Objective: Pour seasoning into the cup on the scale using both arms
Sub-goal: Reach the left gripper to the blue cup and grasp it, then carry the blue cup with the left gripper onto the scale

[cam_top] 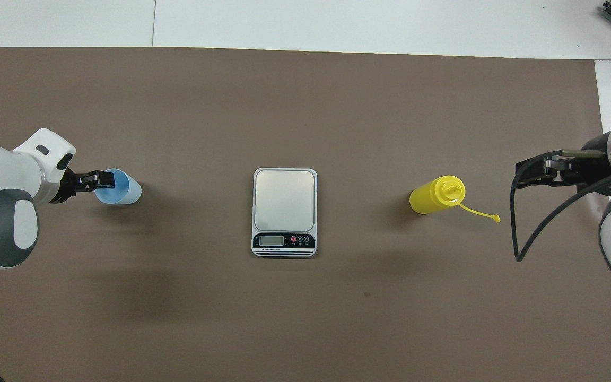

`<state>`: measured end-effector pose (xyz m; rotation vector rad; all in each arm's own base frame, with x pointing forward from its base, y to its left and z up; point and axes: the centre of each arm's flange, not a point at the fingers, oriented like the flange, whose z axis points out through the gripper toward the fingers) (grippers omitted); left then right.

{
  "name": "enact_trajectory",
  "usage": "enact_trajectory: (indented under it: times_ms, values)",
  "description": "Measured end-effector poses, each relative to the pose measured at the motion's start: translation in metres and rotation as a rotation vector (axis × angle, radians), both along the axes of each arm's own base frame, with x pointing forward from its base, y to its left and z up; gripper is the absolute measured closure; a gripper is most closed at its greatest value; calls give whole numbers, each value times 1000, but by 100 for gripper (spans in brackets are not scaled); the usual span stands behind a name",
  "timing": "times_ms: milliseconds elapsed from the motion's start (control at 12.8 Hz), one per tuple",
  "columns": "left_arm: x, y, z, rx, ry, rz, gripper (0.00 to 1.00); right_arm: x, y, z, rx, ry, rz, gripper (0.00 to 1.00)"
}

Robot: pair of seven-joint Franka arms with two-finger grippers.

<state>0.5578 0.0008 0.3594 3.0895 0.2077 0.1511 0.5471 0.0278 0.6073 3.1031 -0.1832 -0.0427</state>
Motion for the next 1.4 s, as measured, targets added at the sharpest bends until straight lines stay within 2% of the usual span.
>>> enact_trajectory:
  times_ms: [78,389,545,856,1167,1401]
  values:
    - [-3,-1,-5,-1,5,9,19,0,0,0,0,0,-1,0]
    - [-9,-11,-16,-7,4,54,76,0,-1,0,0,0,-1,0]
    - [-7,-17,-14,-9,-4,52,96,0,-1,0,0,0,-1,0]
    - [-2,-19,-4,-10,-3,48,96,0,-1,0,0,0,-1,0]
    - [21,-64,72,-16,48,11,96,0,-1,0,0,0,-1,0]
    - [20,-136,115,-28,52,41,96,0,-1,0,0,0,-1,0]
